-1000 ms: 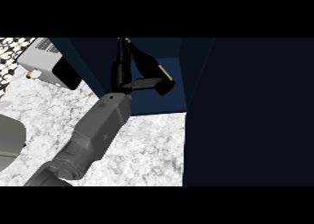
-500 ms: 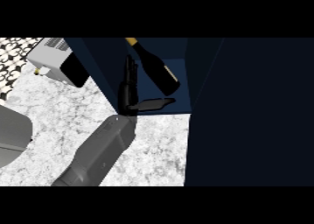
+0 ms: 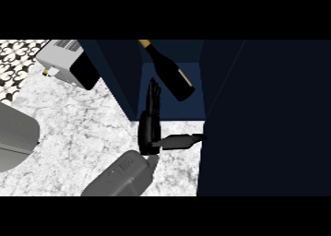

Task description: Pick up the wine, place it into the cabinet and close the cabinet

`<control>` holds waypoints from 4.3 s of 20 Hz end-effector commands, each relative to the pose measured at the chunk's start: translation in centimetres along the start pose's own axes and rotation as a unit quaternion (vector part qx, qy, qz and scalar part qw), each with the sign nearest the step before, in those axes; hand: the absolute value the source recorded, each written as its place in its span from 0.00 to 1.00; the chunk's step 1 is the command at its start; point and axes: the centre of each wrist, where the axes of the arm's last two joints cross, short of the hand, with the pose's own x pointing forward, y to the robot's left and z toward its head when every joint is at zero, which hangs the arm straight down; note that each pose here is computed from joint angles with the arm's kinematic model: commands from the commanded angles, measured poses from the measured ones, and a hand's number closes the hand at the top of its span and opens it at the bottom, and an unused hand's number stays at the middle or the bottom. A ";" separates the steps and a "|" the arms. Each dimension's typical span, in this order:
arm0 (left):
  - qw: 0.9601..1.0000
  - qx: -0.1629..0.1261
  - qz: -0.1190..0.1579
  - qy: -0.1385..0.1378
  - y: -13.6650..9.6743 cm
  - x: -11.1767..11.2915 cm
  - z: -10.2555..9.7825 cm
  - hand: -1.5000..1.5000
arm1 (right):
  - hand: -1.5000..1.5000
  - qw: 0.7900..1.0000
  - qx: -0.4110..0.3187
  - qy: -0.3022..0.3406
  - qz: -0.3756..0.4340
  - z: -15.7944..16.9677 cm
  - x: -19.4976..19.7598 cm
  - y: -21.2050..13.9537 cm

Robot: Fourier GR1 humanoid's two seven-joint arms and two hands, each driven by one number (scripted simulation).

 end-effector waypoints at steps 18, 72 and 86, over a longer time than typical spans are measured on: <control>0.998 0.014 0.046 -0.033 4.0 8.7 10.6 0.00 | 0.00 1.000 0.020 -0.016 -0.007 1.6 1.0 -1.0; 0.999 -0.027 0.033 -0.032 24.9 20.1 10.0 0.00 | 1.00 0.964 0.254 0.024 -0.074 2.3 2.2 15.6; 0.997 -0.032 0.067 -0.030 23.9 19.2 8.3 0.00 | 1.00 0.972 0.226 0.019 -0.060 -4.5 2.0 17.9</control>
